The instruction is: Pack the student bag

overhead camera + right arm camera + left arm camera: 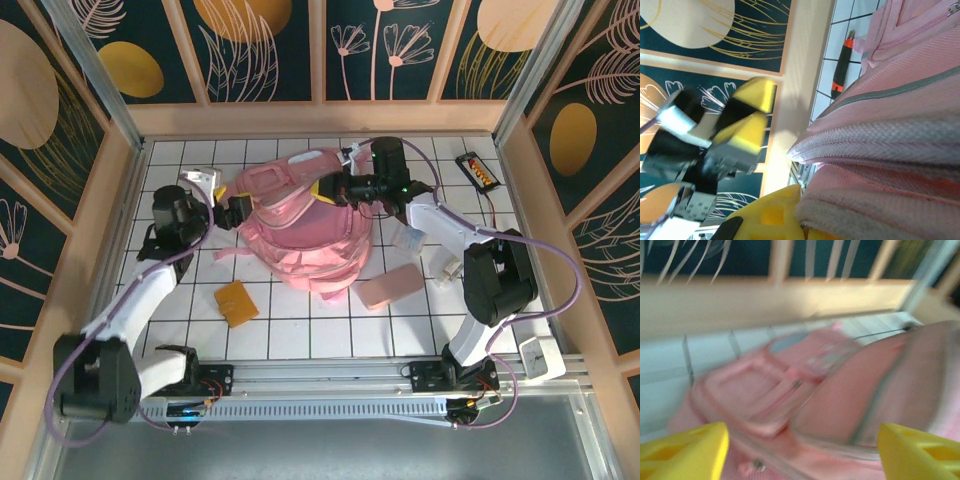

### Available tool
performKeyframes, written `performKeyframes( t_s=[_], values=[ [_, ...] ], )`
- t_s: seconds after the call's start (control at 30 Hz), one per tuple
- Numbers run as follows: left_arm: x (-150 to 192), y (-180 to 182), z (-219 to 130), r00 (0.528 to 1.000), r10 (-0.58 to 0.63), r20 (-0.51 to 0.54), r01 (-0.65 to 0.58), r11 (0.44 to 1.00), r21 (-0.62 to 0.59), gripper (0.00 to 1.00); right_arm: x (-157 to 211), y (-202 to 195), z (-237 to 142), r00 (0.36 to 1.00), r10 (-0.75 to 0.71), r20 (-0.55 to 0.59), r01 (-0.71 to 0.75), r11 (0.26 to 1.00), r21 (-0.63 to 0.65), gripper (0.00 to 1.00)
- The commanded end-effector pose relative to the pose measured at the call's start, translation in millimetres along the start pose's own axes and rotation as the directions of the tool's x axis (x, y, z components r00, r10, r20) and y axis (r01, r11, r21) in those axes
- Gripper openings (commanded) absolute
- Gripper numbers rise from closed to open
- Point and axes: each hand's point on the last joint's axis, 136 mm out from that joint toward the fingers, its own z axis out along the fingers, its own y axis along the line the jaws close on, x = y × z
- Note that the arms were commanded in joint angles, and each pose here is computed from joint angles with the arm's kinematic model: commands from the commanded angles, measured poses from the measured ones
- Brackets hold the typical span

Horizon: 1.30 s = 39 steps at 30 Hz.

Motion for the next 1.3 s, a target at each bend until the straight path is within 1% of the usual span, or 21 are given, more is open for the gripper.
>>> performKeyframes(
  t_s=[0.0,0.13,0.27,0.43,0.5,0.53,0.57,0.63,0.67,0.7,0.77,0.83,0.87,0.93,1.0,1.03,1.07,1.13,1.17,1.2,1.27],
  values=[
    [25.3,-52.6,-2.9,0.965,0.263,0.001,-0.254,0.931,0.262,0.80,-10.0,31.6,4.3,0.997,-0.064,0.031,0.067,0.993,-0.094,0.00],
    [37.2,-90.4,10.5,0.881,0.471,0.040,-0.455,0.821,0.345,0.83,-12.6,45.2,8.6,0.997,-0.073,0.039,0.077,0.989,-0.127,0.00],
    [25.4,-80.6,35.1,0.867,0.497,0.032,-0.488,0.835,0.255,0.84,-15.2,58.3,8.8,0.995,-0.080,0.054,0.088,0.984,-0.156,0.00],
    [30.2,-75.5,62.8,0.816,0.578,-0.012,-0.561,0.796,0.229,0.84,-11.8,63.3,12.5,0.995,-0.084,0.050,0.091,0.983,-0.161,0.00],
    [24.9,-63.0,74.2,0.821,0.569,-0.038,-0.558,0.816,0.151,0.81,-8.7,61.6,15.1,0.996,-0.082,0.041,0.087,0.983,-0.159,0.00],
    [22.4,-58.6,77.9,0.819,0.572,-0.048,-0.562,0.817,0.130,0.72,-7.3,60.2,16.0,0.996,-0.078,0.040,0.084,0.985,-0.152,0.00],
    [19.6,-52.7,81.3,0.818,0.572,-0.062,-0.565,0.819,0.101,0.58,-6.8,59.1,15.6,0.996,-0.079,0.042,0.084,0.986,-0.145,0.00],
    [11.3,-39.1,87.8,0.828,0.552,-0.093,-0.552,0.833,0.027,0.14,-7.0,53.5,14.1,0.994,-0.091,0.054,0.097,0.990,-0.102,0.00],
    [8.7,-36.9,88.8,0.826,0.555,-0.097,-0.556,0.831,0.015,0.00,-7.3,48.9,12.8,0.994,-0.094,0.063,0.098,0.993,-0.070,0.00],
    [6.9,-37.2,88.4,0.823,0.561,-0.089,-0.562,0.827,0.011,0.00,-8.2,43.5,10.6,0.992,-0.102,0.077,0.104,0.994,-0.027,0.02],
    [5.8,-44.5,85.2,0.818,0.574,-0.045,-0.573,0.819,0.031,0.00,-10.8,32.0,2.9,0.982,-0.155,0.107,0.146,0.986,0.085,0.13],
    [6.3,-49.1,84.1,0.829,0.559,-0.022,-0.557,0.829,0.047,0.00,-15.6,7.2,-16.3,0.966,-0.218,0.141,0.168,0.939,0.302,0.31],
    [6.7,-51.0,84.9,0.832,0.555,-0.023,-0.553,0.831,0.060,0.00,-18.6,-7.7,-30.4,0.955,-0.249,0.163,0.162,0.894,0.418,0.37],
    [11.0,-52.8,87.9,0.839,0.542,-0.043,-0.537,0.839,0.089,0.00,-20.4,-39.1,-75.7,0.922,-0.330,0.203,0.120,0.741,0.661,0.49],
    [12.8,-51.3,90.4,0.847,0.528,-0.061,-0.522,0.848,0.093,0.00,-15.9,-57.0,-118.0,0.889,-0.394,0.232,0.068,0.615,0.785,0.59],
    [12.1,-50.2,90.9,0.852,0.520,-0.065,-0.514,0.853,0.088,0.00,-15.3,-64.3,-149.1,0.858,-0.417,0.300,-0.026,0.548,0.836,0.86],
    [11.2,-49.8,91.1,0.857,0.512,-0.064,-0.506,0.858,0.082,0.00,-9.4,-73.5,-173.2,0.840,-0.404,0.362,-0.125,0.505,0.854,0.99],
    [7.4,-50.3,90.3,0.867,0.496,-0.048,-0.492,0.867,0.074,0.00,17.1,-97.2,-212.6,0.814,-0.316,0.487,-0.312,0.470,0.826,0.99],
    [5.9,-51.7,90.0,0.872,0.487,-0.040,-0.484,0.872,0.075,0.00,30.6,-107.8,-221.2,0.802,-0.235,0.549,-0.391,0.489,0.780,0.99],
    [3.9,-53.0,90.4,0.878,0.477,-0.031,-0.474,0.877,0.080,0.00,47.2,-117.3,-225.3,0.784,-0.123,0.609,-0.477,0.509,0.717,0.99],
    [-0.5,-57.1,92.9,0.884,0.466,-0.023,-0.462,0.881,0.101,0.00,81.0,-130.7,-213.2,0.769,0.075,0.635,-0.581,0.497,0.644,0.99]
  ],
)
